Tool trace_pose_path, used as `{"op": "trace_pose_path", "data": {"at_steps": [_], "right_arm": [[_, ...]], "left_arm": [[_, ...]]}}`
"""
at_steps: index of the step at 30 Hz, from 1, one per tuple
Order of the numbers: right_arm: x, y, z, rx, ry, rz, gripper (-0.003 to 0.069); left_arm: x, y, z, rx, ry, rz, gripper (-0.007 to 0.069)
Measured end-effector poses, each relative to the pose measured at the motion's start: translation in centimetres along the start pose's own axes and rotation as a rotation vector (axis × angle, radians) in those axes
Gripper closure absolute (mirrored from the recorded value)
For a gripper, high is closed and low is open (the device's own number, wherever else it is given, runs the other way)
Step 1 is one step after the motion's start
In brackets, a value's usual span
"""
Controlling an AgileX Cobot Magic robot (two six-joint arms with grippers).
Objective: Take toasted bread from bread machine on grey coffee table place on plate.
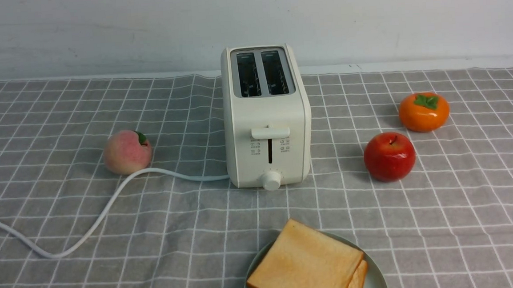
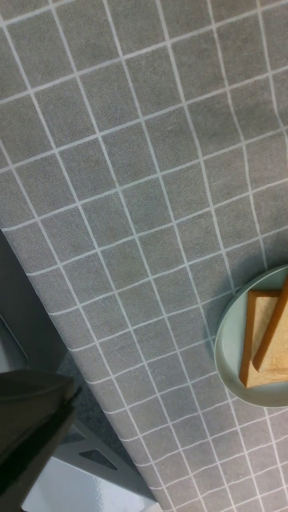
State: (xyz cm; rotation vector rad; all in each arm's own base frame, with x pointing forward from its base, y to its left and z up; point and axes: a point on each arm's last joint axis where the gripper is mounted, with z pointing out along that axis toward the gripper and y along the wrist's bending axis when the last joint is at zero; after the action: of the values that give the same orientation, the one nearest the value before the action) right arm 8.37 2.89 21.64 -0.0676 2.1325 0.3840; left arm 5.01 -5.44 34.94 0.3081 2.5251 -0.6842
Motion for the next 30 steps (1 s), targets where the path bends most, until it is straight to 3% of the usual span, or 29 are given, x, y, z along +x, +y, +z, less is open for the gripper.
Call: {"op": "trace_pose_path", "data": {"at_steps": [30], "right_arm": [[0.01,0.01,0.0,-0.001,0.001,0.002,0.0644]], "left_arm": [[0.04,0.0,-0.04,0.0,-0.001,0.001,0.0639]]}}
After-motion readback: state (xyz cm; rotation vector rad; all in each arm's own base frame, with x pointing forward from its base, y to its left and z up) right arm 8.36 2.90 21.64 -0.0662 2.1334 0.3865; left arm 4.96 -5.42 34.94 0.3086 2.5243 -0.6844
